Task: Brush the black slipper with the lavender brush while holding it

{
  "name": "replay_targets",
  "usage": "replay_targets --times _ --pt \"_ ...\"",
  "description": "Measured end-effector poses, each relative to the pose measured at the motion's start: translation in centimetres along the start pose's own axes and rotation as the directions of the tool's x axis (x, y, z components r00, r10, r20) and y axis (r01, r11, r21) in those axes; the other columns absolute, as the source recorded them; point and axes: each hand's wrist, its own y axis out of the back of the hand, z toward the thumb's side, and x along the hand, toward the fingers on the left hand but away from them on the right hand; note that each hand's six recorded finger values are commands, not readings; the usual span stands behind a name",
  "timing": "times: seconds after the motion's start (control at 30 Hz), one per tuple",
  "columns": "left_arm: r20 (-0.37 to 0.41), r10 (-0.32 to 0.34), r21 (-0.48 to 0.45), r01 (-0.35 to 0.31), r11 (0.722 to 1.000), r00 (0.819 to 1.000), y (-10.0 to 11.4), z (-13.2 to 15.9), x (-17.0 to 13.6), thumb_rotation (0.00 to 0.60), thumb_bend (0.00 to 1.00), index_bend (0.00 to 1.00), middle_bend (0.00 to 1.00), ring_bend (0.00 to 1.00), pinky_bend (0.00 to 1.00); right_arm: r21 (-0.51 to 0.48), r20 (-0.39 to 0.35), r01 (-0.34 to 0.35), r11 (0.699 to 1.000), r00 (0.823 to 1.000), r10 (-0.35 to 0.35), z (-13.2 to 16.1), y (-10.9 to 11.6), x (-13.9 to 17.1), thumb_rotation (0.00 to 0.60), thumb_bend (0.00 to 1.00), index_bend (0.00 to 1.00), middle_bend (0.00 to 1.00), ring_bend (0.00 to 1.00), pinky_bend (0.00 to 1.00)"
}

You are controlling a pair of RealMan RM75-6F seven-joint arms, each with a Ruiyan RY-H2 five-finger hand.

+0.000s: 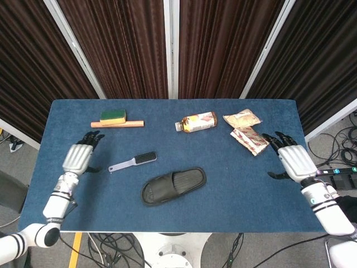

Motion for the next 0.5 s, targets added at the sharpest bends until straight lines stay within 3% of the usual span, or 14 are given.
replay_targets --times 0.13,0.27,0.5 --pt "-0.078 0.103 -0.010 -0.104 0.995 0.992 2.9 -4.1 -3.8 0.600 0.03 0.24 0.20 0.10 0.29 -0.010 0.071 0.074 0.997 0.995 -0.073 -3.1 0.2 3.8 0.600 0.12 0.07 0.19 0.05 0.16" --pt "-0.157 0.177 0.004 -0.178 0.984 0.972 5.0 -7.8 -9.0 0.600 0.03 0.24 0.21 0.10 0.28 -0.010 0.132 0.130 0.991 0.983 -0.128 -5.0 -0.3 7.6 0.600 0.12 0.03 0.14 0.01 0.11" --pt "-0.250 0.203 0.014 -0.206 0.978 0.947 5.0 -9.0 -16.0 0.600 0.03 0.24 0.21 0.10 0.26 -0.043 0.201 0.181 0.982 0.965 -0.169 -6.0 -2.2 13.0 0.600 0.13 0.03 0.14 0.00 0.08"
